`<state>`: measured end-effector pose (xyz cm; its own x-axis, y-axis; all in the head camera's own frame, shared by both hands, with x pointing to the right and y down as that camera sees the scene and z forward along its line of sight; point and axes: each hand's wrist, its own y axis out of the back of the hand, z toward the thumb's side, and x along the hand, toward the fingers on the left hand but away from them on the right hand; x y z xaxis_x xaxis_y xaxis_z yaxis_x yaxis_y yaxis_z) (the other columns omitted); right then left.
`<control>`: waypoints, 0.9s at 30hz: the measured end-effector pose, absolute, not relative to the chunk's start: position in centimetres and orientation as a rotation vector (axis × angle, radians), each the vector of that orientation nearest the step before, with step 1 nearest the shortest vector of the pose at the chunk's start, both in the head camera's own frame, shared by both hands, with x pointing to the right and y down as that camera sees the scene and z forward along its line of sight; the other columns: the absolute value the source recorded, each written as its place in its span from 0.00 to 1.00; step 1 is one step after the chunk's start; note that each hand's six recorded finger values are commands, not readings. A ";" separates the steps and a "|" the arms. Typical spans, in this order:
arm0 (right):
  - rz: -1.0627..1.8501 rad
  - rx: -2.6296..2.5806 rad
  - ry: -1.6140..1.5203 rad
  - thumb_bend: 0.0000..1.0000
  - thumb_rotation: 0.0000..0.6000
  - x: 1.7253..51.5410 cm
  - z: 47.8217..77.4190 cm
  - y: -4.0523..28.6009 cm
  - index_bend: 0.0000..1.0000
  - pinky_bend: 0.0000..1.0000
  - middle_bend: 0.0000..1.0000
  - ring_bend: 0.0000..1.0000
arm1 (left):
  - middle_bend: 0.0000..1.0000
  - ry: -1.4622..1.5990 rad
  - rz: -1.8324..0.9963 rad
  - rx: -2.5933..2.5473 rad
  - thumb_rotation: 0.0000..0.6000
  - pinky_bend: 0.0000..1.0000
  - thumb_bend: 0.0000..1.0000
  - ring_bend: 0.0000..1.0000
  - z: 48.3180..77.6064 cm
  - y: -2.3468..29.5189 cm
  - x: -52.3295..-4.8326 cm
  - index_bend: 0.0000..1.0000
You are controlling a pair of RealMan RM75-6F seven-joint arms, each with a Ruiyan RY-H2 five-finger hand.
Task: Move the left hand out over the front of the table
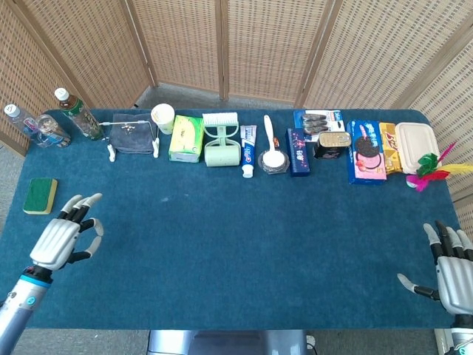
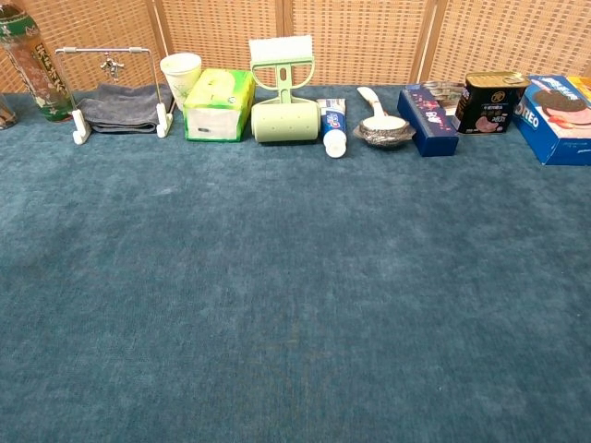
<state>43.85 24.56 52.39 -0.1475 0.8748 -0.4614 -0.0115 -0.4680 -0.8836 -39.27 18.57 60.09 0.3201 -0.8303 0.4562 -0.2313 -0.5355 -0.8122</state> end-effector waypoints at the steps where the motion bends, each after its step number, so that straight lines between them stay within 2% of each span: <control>1: 1.694 -1.450 -1.008 0.00 0.64 43.9 52.4 24.6 0.00 0.00 0.00 0.00 | 0.00 0.931 -1.199 -1.966 1.00 0.00 0.43 0.04 60.2 18.4 -38.8 0.53; 5: 1.696 -1.458 -1.001 0.00 0.64 43.8 52.6 24.6 0.00 0.00 0.00 0.00 | 0.00 0.913 -1.124 -2.059 1.00 0.00 0.45 0.04 60.7 18.1 -36.3 0.56; 15: 1.694 -1.454 -1.004 0.00 0.64 43.6 52.4 24.6 0.00 0.00 0.00 0.00 | 0.00 0.854 -0.662 -2.652 1.00 0.00 0.45 0.04 60.7 18.8 -26.7 0.56; 21: 1.694 -1.450 -1.025 0.00 0.64 44.0 52.1 24.5 0.00 0.00 0.00 0.00 | 0.00 0.614 -0.433 -2.974 1.00 0.00 0.45 0.04 61.2 20.0 -19.7 0.56; 27: 1.685 -1.450 -1.051 0.00 0.64 44.2 51.7 24.3 0.00 0.00 0.00 0.00 | 0.00 0.377 -0.328 -3.083 1.00 0.00 0.46 0.04 61.1 21.1 -15.1 0.56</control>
